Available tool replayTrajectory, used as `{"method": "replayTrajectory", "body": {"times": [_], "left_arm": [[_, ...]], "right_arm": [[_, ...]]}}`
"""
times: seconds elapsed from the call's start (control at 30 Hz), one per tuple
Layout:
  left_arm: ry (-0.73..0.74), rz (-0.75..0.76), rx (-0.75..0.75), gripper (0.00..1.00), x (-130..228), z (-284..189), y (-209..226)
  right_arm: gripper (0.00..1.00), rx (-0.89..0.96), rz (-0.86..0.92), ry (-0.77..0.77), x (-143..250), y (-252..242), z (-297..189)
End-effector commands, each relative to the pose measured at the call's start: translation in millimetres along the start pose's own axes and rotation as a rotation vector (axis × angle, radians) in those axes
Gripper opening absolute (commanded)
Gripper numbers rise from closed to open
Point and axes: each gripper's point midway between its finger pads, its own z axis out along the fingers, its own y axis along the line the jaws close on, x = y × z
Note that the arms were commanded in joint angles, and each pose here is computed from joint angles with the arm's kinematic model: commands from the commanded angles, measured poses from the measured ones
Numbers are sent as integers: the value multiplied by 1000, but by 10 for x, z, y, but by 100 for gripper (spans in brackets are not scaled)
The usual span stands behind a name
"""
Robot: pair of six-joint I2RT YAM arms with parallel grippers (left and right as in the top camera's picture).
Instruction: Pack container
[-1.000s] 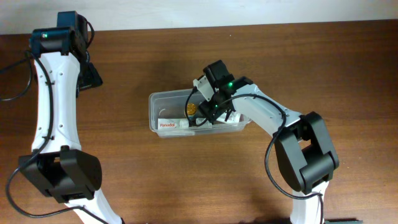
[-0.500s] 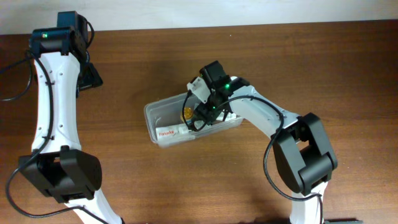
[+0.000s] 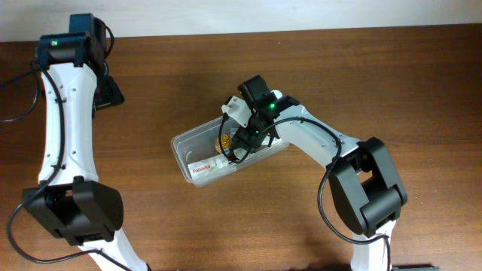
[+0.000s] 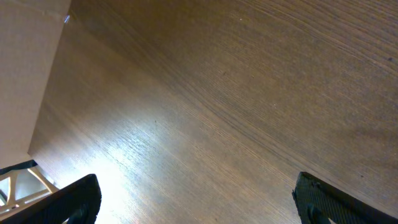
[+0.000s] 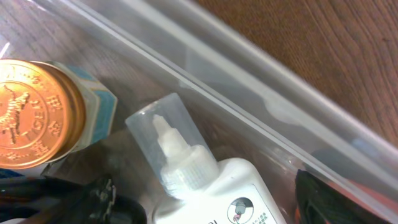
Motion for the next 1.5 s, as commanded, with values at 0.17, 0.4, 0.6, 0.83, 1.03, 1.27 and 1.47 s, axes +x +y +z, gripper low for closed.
{"method": "replayTrajectory", "body": {"times": [0.17, 0.4, 0.6, 0.83, 1.03, 1.27, 1.47], "left_arm": [[-12, -11, -10, 99, -14, -30, 37], [-12, -11, -10, 99, -14, -30, 37], [-12, -11, -10, 99, -14, -30, 37], [-12, -11, -10, 99, -14, -30, 37], [-12, -11, -10, 99, -15, -28, 39], [-12, -11, -10, 99, -14, -30, 37], [-12, -10, -10, 99, -14, -30, 37]], "right_arm": [[87, 2, 58, -53, -274, 11, -477], [86, 18, 219, -114, -555, -28, -1295], [72, 33, 398, -110, -454, -96, -2056], [71, 89, 473, -302, -336, 2, -3250], [90, 149, 474, -533, 66, 389, -4351], [96, 196, 513, -639, 649, 740, -4906], [54, 256, 575, -490, 846, 620, -4642]]}}
